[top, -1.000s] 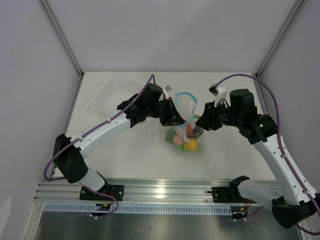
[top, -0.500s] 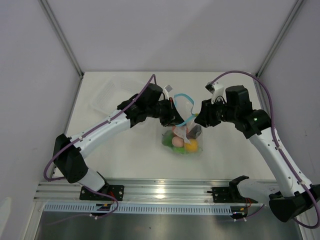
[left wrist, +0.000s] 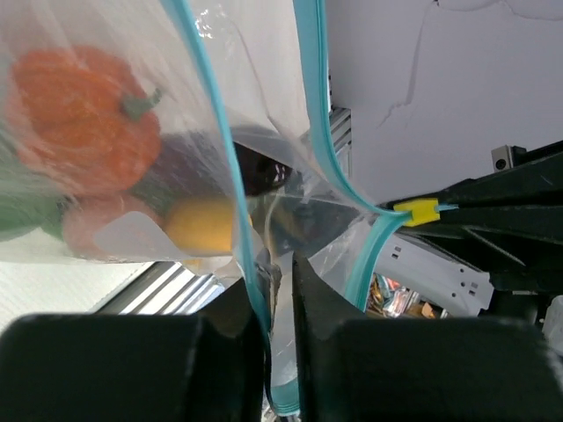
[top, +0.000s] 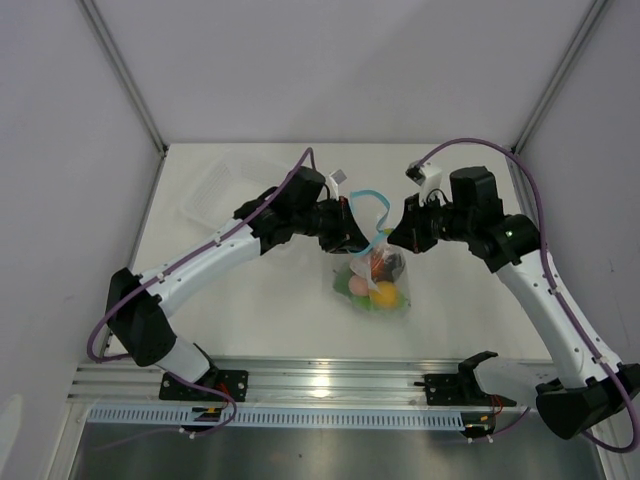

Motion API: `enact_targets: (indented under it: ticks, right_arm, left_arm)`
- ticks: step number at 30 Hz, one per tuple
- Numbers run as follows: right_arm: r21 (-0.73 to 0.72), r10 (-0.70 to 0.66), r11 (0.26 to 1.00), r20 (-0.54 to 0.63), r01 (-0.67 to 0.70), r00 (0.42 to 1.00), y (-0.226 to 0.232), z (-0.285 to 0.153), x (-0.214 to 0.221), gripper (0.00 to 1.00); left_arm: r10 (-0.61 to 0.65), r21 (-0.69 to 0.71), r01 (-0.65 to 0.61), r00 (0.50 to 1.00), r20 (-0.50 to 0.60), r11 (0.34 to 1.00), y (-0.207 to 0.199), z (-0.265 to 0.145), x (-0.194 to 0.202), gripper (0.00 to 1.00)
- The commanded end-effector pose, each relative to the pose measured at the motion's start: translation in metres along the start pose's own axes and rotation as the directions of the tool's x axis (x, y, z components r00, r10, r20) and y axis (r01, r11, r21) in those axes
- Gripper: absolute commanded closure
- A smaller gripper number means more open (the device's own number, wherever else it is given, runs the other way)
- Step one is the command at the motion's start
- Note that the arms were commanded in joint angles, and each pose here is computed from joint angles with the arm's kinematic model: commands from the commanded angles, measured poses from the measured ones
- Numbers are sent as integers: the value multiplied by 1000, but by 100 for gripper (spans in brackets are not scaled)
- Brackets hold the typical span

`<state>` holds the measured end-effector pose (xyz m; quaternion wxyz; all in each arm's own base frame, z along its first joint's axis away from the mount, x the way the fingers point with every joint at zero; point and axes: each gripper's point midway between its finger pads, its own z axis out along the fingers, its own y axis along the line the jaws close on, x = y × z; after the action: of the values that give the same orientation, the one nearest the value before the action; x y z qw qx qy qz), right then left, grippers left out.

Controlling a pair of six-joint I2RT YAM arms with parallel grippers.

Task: Place the food in the zip-top bag and seal the zipper
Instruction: Zip the zipper food storage bag at the center of the board.

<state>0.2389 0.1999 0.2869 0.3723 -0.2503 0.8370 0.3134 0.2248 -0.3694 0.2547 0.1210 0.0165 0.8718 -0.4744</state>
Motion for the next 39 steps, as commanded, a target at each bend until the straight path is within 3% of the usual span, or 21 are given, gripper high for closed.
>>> enact_targets:
  ticks: [1, 5, 7, 9, 11, 17, 19, 21, 22, 26, 32, 34, 37, 39]
  right_arm:
    - [-126, -36, 991, 59, 43, 998, 26, -9, -15, 100]
    - [-183, -18, 983, 85, 33, 996, 44, -22, -19, 100]
    - [-188, -8, 982, 93, 25, 996, 50, -32, -19, 100]
    - [-204, 1, 979, 80, 16, 997, 56, -40, -15, 100]
    - [-221, 2, 975, 86, 17, 996, 65, -51, -15, 100]
    - [-303, 31, 953, 20, -24, 999, 85, -68, 3, 100]
    - [-332, 33, 943, -3, -32, 999, 90, -71, 9, 100]
    - [-341, 38, 939, -15, -41, 999, 92, -72, 12, 100]
    - [-340, 41, 939, -16, -44, 999, 92, -73, 12, 100]
    - [-375, 56, 925, -28, -63, 998, 99, -74, 11, 100]
    - [-412, 79, 907, -41, -89, 996, 105, -76, 8, 100]
    - [-411, 86, 906, -55, -101, 995, 105, -74, 10, 100]
    - [-415, 94, 902, -70, -115, 993, 105, -74, 12, 100]
    - [-401, 110, 907, -73, -130, 991, 102, -71, 12, 100]
  left_arm:
    - [94, 83, -97, 995, 40, 992, -31, -18, -7, 82]
    - [185, 54, -192, 977, 106, 980, -24, -29, -20, 42]
    - [270, 48, -282, 947, 174, 958, -32, -46, -28, 28]
    - [416, 8, -434, 869, 267, 901, -42, -63, -43, 11]
    - [563, 33, -615, 740, 368, 788, -69, -86, -48, 0]
    - [742, 127, -858, 497, 449, 498, -110, -107, -31, 0]
    - [778, 250, -909, 416, 470, 335, -125, -111, -8, 1]
    - [801, 334, -904, 400, 445, 266, -126, -100, 3, 0]
    - [819, 378, -905, 363, 444, 196, -134, -104, 12, 0]
    - [850, 475, -868, 354, 391, 144, -130, -85, 25, 1]
    - [847, 610, -779, 417, 330, 146, -112, -71, 45, 2]
    - [846, 635, -759, 429, 316, 148, -110, -71, 49, 9]
    - [844, 674, -722, 452, 288, 157, -109, -71, 53, 34]
    - [843, 693, -707, 454, 289, 143, -110, -73, 55, 41]
